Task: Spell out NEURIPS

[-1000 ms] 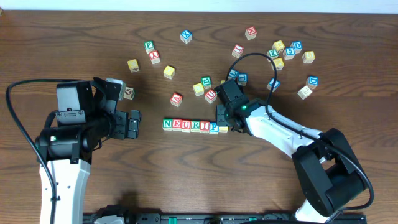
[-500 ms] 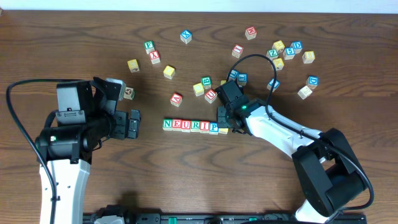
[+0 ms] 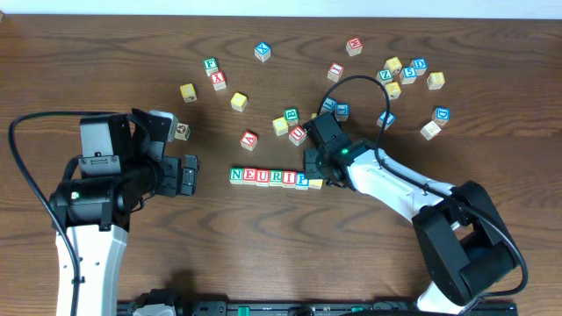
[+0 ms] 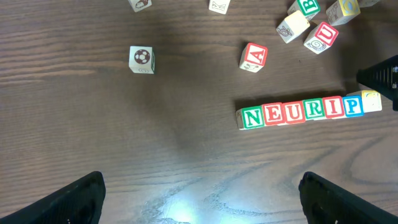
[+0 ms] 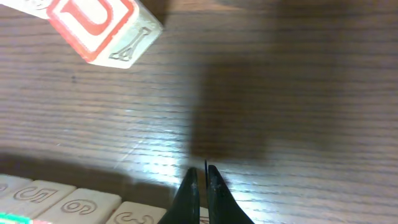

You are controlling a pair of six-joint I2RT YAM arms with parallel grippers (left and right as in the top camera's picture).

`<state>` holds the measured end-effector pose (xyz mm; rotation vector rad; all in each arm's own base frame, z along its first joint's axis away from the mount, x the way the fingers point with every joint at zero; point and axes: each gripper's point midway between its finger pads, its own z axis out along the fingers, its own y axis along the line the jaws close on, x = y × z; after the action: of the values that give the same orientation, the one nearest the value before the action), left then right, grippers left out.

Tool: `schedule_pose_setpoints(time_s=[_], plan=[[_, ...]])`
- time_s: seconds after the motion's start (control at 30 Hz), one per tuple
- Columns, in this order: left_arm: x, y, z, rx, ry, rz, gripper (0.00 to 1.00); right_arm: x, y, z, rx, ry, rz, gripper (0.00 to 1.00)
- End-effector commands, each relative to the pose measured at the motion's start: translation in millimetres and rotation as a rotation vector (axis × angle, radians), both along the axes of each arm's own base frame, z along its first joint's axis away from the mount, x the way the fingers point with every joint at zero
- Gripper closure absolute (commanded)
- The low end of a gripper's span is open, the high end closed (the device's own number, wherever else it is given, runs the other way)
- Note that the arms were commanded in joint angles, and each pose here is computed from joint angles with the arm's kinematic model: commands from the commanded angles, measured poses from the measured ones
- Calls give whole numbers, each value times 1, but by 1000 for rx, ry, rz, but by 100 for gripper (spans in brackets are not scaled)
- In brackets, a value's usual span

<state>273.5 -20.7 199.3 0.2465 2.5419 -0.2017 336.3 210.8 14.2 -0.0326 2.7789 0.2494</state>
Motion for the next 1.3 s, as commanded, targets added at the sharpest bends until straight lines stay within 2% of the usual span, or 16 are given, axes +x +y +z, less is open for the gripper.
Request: schedule_pose_setpoints(time_s=[0.0,1.0,1.27], plan=[[2,-1,9,-2,-27,-12,2,-1,4,5,18,-4,31,99],[2,-1,9,-1,-27,-12,2,-7,9,4,44,24,54,99],[2,-1,9,-2,-27,-13,2,4,-15,4,-72,-35,-6,99]])
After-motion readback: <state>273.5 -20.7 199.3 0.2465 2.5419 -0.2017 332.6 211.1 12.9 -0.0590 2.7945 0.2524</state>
